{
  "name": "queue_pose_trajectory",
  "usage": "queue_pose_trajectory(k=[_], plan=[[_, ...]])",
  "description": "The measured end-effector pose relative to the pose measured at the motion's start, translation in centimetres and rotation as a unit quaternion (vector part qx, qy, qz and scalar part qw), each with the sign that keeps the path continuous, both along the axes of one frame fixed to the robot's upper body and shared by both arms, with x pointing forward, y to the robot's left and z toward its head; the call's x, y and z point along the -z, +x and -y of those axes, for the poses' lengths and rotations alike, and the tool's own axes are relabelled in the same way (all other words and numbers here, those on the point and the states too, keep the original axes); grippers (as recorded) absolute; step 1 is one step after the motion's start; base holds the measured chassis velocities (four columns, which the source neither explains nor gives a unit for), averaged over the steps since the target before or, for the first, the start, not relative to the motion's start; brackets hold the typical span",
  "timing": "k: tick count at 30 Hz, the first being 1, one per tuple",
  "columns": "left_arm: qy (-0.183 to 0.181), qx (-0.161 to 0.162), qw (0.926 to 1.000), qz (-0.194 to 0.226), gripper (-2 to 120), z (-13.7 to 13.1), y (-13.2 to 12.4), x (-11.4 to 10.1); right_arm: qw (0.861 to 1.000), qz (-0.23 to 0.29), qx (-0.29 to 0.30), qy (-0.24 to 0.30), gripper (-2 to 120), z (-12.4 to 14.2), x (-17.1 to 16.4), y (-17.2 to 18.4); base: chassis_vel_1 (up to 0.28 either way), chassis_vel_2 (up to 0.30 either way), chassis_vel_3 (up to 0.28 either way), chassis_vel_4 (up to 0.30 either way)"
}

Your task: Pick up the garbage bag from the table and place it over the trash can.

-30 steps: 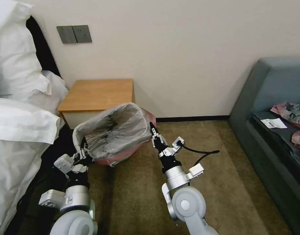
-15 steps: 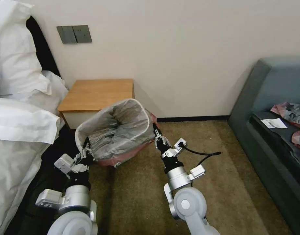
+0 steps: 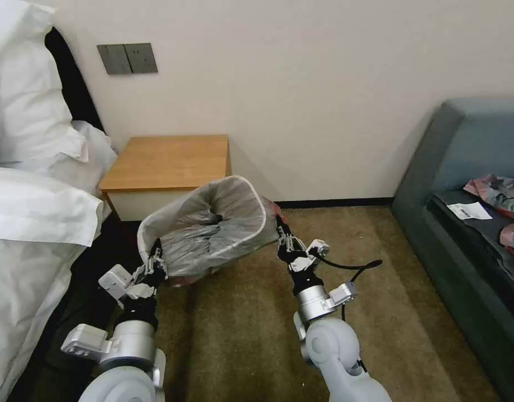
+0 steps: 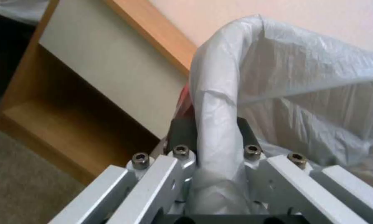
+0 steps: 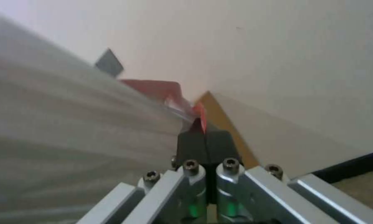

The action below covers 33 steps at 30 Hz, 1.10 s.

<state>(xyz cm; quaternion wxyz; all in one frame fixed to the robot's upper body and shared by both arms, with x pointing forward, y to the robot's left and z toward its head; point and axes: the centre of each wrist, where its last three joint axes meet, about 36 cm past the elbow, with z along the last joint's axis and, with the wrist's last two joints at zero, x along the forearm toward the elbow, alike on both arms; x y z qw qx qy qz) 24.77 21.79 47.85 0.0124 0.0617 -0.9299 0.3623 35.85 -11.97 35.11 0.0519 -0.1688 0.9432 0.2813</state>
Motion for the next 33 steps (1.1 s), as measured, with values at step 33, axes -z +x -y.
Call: queue_pose_trajectory(k=[33], plan=[[-0.014,0.016,0.9998,-0.006,7,0.4,-0.6,-0.5,0.994,-0.008,0.043,-0.103,0,1.9,6.3,2.5,0.0,0.0,0.0,0.0]])
